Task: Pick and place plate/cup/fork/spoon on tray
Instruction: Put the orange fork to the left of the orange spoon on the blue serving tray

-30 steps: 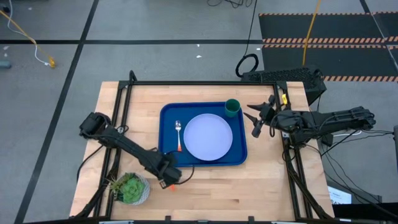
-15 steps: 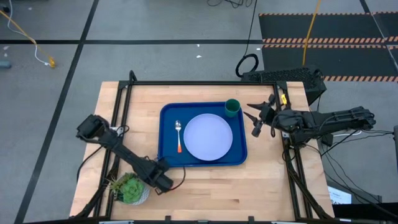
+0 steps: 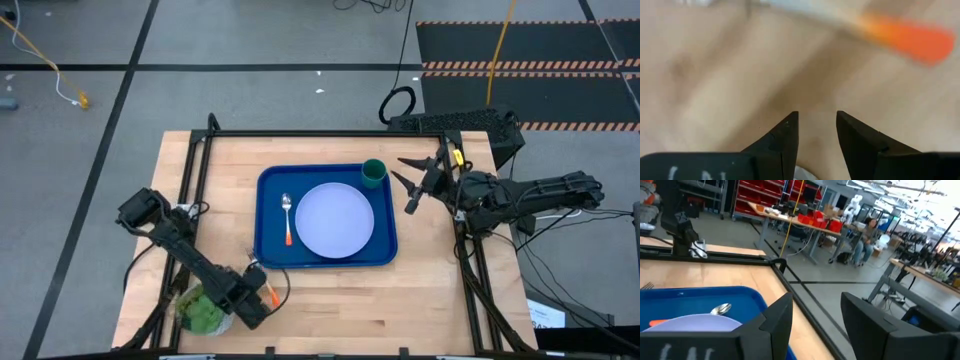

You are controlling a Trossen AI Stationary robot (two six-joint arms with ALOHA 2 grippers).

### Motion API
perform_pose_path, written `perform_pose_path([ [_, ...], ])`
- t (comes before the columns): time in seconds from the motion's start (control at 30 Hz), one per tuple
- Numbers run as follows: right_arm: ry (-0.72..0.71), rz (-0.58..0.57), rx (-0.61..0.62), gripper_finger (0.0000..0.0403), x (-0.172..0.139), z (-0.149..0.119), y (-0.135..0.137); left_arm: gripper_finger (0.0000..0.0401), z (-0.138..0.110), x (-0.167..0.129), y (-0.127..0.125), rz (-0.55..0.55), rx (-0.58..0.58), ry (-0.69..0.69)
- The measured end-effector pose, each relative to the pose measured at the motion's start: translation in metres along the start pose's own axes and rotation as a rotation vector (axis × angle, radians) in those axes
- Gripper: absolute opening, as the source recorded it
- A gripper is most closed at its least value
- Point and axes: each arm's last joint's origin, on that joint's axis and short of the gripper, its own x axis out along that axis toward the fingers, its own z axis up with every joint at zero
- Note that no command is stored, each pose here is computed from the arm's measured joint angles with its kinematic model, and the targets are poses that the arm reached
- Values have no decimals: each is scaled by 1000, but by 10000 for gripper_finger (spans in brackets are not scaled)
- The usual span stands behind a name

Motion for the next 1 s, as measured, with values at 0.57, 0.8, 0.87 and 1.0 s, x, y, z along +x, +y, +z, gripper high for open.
perform_pose_path([
  [0.57, 77, 22, 17, 160, 0, -9, 2, 133, 6, 0, -2, -24, -9, -75],
  [0.8, 196, 40, 49, 160, -2, -23, 5, 133, 41, -1, 4, 35, 302, -83],
  [0.87, 226, 42, 57, 160, -3, -26, 5, 133, 47, -2, 5, 42, 342, -78],
  [1.0, 278, 43, 57, 160, -5, -32, 5, 133, 51, -2, 7, 30, 414, -8],
])
